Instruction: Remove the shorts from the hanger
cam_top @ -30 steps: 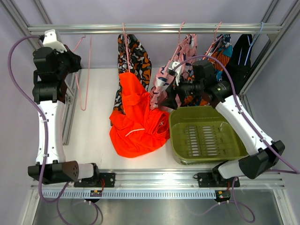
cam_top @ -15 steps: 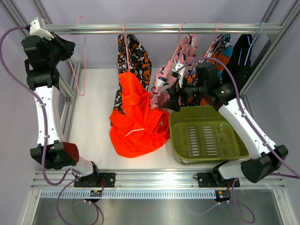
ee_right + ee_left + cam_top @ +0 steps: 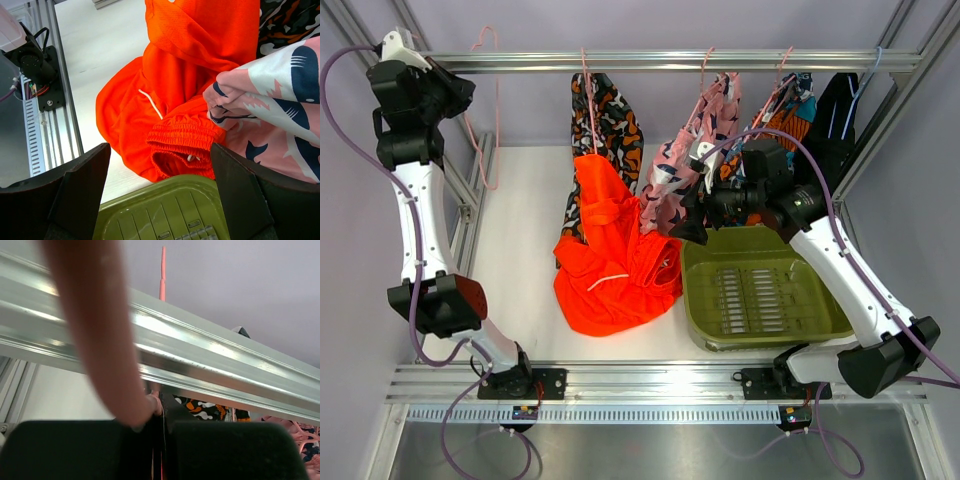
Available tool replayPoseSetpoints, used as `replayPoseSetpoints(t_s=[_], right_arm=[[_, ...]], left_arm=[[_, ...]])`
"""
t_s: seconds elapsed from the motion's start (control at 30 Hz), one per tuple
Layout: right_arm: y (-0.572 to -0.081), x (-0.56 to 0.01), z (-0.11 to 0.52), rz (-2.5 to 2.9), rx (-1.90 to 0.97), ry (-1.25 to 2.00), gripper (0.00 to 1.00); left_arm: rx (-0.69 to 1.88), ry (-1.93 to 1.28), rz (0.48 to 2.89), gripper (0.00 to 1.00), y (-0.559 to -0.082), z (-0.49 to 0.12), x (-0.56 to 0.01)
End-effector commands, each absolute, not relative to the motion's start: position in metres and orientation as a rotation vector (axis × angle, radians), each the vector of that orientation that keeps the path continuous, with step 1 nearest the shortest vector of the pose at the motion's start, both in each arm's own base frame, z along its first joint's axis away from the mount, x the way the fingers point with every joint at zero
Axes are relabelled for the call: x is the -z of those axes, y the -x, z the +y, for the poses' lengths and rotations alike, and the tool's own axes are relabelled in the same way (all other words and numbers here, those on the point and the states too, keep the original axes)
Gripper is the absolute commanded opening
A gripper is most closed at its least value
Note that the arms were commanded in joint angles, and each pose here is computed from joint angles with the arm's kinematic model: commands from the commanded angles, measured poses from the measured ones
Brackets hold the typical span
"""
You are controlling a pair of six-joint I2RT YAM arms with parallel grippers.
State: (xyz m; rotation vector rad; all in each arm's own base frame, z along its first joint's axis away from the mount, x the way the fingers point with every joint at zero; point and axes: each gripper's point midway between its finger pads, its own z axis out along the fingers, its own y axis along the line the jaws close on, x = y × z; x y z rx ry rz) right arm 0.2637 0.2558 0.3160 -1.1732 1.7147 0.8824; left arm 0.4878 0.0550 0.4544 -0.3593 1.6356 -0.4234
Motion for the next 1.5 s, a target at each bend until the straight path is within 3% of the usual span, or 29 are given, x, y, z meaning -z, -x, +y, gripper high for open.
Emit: replayPoseSetpoints(t_s=[0.0,0.37,1.47], right_arm=[[-0.263,-0.331,0.255,1.643,-0.879,1.177,0.90],[-0.264,-0.334,0.259,1.637,-0.907,1.169,0.90],[-0.264,-0.333,0.258,1.638,-0.908,1.169,0.91]], left_arm=[[0.356,0.323,1.542,0.02,-0.479,0.063,-0.496],[0.377,0.411,1.622,0.00,-0.457,0.059,-0.478],[0.388,0.356,1.873,0.04,-0.484,0.013,-0.384]])
